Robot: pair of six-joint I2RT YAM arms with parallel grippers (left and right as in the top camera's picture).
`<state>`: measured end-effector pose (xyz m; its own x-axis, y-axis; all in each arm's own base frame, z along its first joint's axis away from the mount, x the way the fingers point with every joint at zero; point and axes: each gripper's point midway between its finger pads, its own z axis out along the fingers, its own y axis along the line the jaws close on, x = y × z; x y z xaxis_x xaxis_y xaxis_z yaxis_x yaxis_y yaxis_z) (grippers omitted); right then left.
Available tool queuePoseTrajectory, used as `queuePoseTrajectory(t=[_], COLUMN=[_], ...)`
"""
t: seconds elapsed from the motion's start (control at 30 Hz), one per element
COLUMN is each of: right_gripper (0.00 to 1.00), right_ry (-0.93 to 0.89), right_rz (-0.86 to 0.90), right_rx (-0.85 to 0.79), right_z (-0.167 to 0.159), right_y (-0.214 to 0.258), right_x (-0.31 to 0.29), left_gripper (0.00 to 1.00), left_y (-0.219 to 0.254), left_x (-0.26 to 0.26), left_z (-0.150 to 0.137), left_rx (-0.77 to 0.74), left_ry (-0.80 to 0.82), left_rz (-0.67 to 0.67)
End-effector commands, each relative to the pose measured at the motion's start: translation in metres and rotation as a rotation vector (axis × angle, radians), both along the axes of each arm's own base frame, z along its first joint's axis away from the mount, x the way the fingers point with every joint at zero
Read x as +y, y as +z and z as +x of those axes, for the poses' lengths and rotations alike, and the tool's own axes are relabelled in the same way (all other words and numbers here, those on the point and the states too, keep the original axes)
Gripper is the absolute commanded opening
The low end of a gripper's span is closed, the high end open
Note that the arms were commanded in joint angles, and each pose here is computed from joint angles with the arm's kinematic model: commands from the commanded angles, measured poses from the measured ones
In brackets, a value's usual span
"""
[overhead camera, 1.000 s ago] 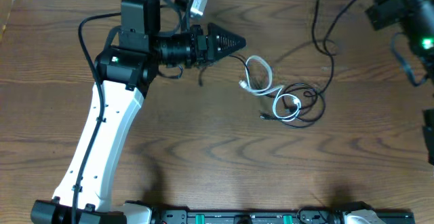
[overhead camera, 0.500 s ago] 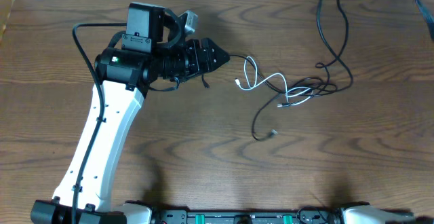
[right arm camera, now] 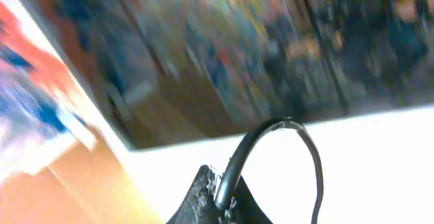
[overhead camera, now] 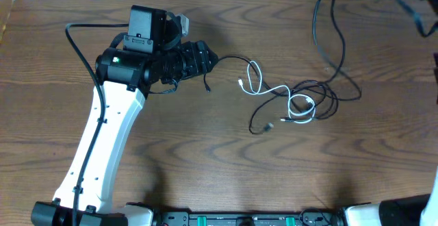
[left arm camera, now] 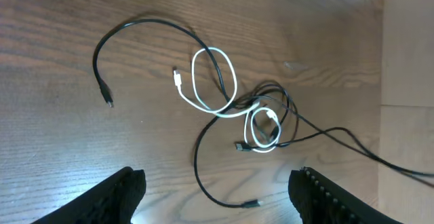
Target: Untangle cables
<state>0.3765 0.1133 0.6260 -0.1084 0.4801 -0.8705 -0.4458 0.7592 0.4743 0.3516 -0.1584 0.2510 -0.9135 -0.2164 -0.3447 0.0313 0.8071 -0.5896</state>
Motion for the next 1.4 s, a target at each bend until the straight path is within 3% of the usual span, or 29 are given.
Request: queuePoseTrajectory(t=[0.0,0.2,0.3,0.5,0.67,0.83,1.2,1.37], right_gripper=[0.01,0.01,0.01,0.01,0.01,0.01,0.01,0.01], right_ry=[0.052,0.091,0.178,0.357,0.51,0.707,0.851,0.91], right_rz=[-0.111,-0.16,-0.157,-0.096,-0.097,-0.077,-0.008,0.02], right_rx=[0.134,0.449,0.499,0.506,0.487,0.447,0.483,0.479], right_z=[0.019,0.031,0.031,0.027,0.008,-0.018,-0.042,-0.051], right_y=[-0.048,-0.133,-0.148,-0.146,-0.141,-0.128,-0.117,-0.108], right_x=[0.01,0.023,0.039,0.066,0.088,0.106,0.124,0.131], left_gripper=[0.74,0.73,0.74,0.75,0.75,0.75,0.75,0.75], left_y=[0.011,0.059,0.068,0.066,0.061,0.079,0.1,0.101], left_x=[-0.007,-0.049,-0.052,-0.061,-0.054,-0.067,-0.079,-0.097], left_z=[0.0,-0.009,-0.007,-0.011,-0.002,-0.01,-0.01,-0.014], left_rx=[-0.033,-0.217,-0.264,-0.261,-0.195,-0.255,-0.358,-0.423], left_ry=[-0.043,-0.324,-0.35,-0.371,-0.26,-0.365,-0.435,-0.483], left_rz=[-0.042,-0.268,-0.285,-0.283,-0.273,-0.355,-0.398,-0.358])
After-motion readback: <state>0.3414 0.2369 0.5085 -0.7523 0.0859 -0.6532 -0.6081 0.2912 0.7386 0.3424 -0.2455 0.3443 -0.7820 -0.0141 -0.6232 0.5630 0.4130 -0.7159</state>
